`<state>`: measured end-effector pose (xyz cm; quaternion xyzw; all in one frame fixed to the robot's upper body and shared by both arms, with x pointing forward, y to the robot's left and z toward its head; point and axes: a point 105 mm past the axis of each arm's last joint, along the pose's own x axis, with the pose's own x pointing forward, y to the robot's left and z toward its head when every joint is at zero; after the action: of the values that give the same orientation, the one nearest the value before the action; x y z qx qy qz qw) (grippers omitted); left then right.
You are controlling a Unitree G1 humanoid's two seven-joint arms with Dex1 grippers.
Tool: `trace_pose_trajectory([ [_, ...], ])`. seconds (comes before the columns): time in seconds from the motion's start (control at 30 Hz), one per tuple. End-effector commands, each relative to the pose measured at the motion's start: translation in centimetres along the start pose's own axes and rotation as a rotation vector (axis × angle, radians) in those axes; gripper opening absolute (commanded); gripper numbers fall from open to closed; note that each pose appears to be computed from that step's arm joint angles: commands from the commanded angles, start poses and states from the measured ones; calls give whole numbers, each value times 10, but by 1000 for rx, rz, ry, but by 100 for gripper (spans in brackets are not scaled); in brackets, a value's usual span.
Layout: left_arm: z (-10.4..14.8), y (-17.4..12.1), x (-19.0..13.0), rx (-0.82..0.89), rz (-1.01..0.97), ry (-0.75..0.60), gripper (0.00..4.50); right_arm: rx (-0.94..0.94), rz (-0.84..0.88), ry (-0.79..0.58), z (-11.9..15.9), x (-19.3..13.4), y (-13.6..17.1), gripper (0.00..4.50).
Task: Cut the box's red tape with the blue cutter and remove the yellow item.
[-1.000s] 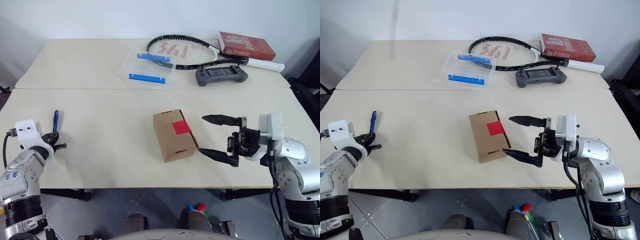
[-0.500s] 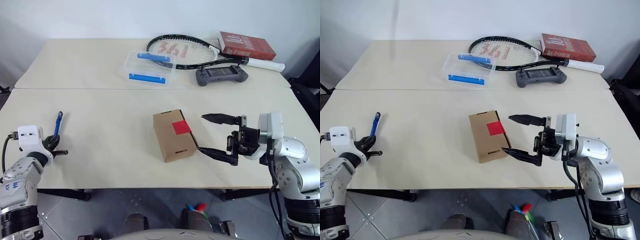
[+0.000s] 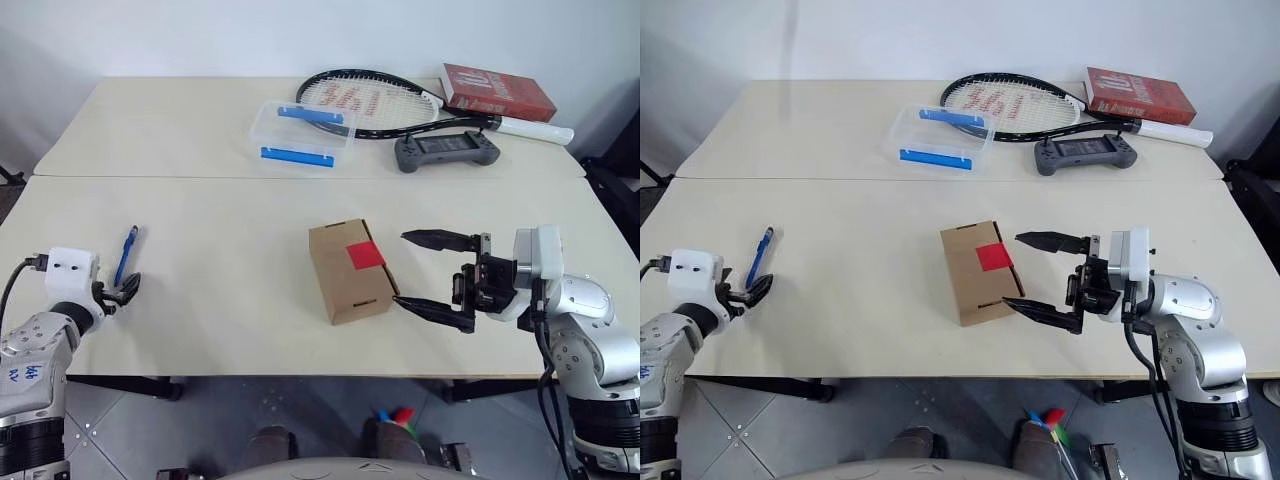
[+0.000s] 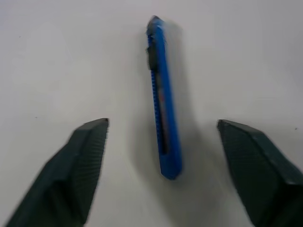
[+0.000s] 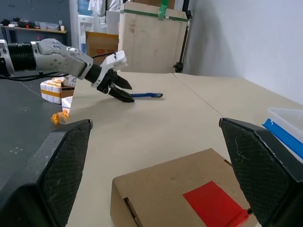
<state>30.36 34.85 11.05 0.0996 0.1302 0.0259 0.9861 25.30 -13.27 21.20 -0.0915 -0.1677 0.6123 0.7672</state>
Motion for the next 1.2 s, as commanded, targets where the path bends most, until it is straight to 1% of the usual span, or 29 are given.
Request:
trace_pose_trajectory([
  [0.03, -6, -19, 2, -18, -75, -9, 449, -28, 14, -12, 8, 1, 1, 450],
  [0.17, -4, -20, 1, -25, -59, -32, 449, -25, 16, -13, 7, 1, 2, 450],
  [0.23, -4, -13, 3, -108, -8, -42, 449, -23, 17, -14, 7, 1, 2, 450],
  [0.3, -5, -13, 5, -169, 0, -36, 449, -22, 19, -13, 7, 2, 3, 450],
  [0.4, -3, -16, 8, -221, -13, -8, 449, -21, 23, -13, 7, 2, 3, 450],
  [0.53, -1, -3, 12, -343, 25, 45, 449, -21, 27, -12, 6, 3, 3, 450],
  [0.6, -1, -1, 12, -338, 24, 67, 449, -21, 28, -12, 6, 3, 3, 450],
  [0.77, -15, -2, 16, -284, -3, 172, 449, -24, 26, -18, 7, 5, 4, 450],
  [0.83, -19, -1, 15, -241, 2, 187, 449, -27, 21, -18, 6, 5, 4, 450],
  [0.9, -21, -1, 14, -277, 13, 182, 449, -26, 9, -20, 6, 4, 3, 450],
  [1.03, -30, 0, 7, -248, 26, 215, 449, -27, 2, -17, 6, 5, 4, 450],
  [1.13, -38, -3, 3, -257, 25, 232, 449, -27, -7, -19, 5, 4, 5, 450],
  [1.2, -43, -6, 1, -262, 14, 249, 409, -27, -9, -19, 5, 4, 5, 450],
])
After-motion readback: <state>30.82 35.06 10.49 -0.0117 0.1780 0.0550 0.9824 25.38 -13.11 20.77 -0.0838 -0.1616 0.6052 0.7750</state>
